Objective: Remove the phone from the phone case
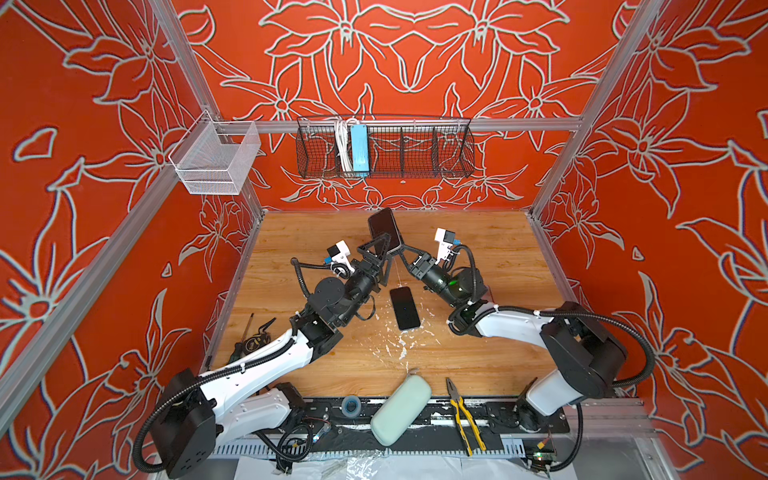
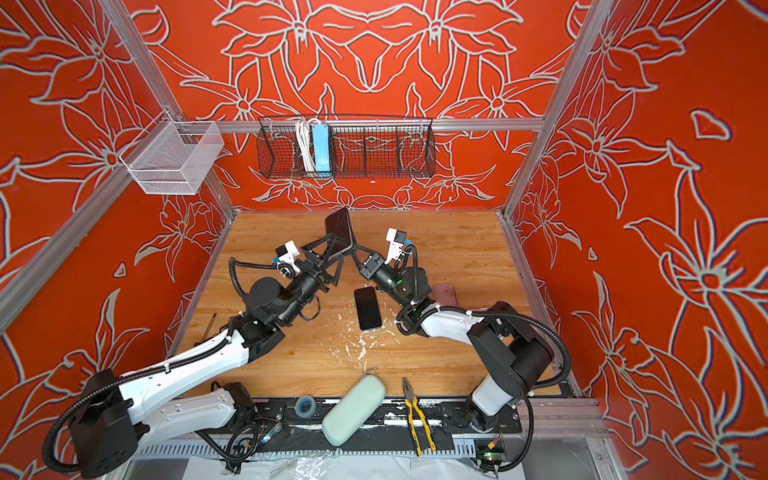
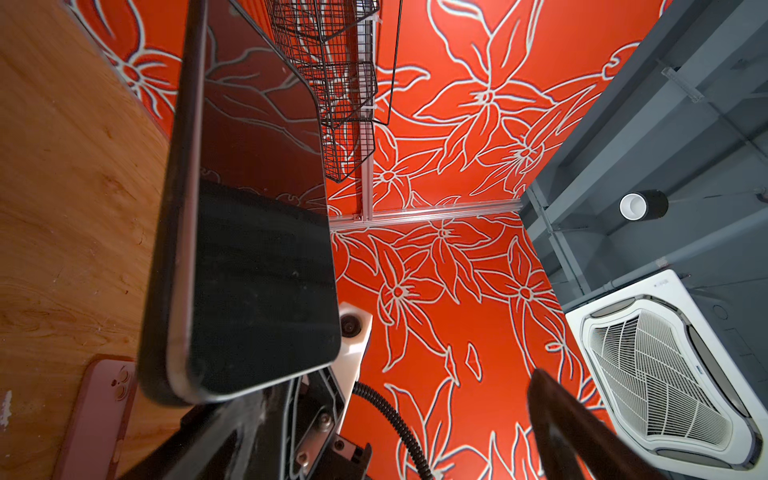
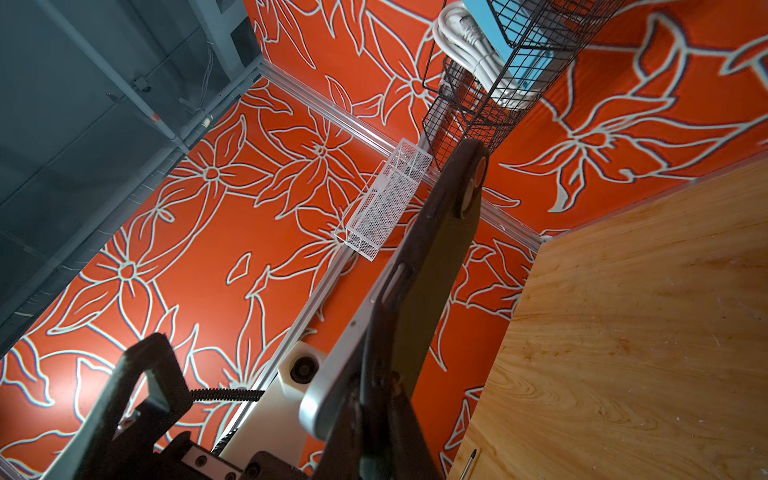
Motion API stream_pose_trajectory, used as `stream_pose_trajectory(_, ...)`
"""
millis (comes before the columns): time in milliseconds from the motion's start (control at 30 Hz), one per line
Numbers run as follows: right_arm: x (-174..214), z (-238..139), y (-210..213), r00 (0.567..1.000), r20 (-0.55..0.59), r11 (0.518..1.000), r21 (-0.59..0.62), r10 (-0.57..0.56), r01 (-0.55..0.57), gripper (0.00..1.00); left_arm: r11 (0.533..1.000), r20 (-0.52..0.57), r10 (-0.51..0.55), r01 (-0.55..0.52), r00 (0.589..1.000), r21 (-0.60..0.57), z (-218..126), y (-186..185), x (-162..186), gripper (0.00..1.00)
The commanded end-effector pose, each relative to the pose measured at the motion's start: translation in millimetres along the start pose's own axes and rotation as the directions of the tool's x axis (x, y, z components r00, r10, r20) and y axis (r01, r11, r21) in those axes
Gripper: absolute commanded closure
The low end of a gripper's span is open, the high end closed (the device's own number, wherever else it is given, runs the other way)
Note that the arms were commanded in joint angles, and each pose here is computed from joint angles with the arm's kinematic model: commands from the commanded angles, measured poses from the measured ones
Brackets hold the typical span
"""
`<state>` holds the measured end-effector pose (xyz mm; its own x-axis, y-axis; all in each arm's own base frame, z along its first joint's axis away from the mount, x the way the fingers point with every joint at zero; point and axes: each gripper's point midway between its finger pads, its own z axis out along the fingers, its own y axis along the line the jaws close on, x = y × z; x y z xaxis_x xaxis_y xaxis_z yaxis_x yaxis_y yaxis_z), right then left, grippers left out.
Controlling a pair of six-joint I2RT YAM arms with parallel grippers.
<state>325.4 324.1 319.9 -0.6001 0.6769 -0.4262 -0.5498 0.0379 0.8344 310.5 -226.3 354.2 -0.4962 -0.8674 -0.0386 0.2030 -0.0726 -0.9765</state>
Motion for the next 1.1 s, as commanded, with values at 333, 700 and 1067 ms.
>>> stream_pose_trajectory(333, 6.2, 1.0, 27.7, 1.000, 0.011, 0.994, -0.108, 0.012, -0.011, 0.97, 0.998, 0.097, 0.056, -0.055, 0.994, -0.015, -0.5, 14.2, -16.9, 0.06)
stream_pose_trajectory(700, 10.9, 3.3, 22.7, 1.000, 0.003, 0.995, -0.099, 0.015, -0.014, 0.98, 0.998, 0.088, -0.023, 0.028, 0.996, -0.061, 6.2, 36.4, -14.0, 0.02)
stream_pose_trajectory(1067, 8.9, 1.5, 25.5, 1.000, 0.012, 0.995, -0.101, 0.003, -0.002, 0.98, 0.984, 0.090, -0.140, 0.149, 0.986, -0.102, 6.5, 54.9, -10.8, 0.03)
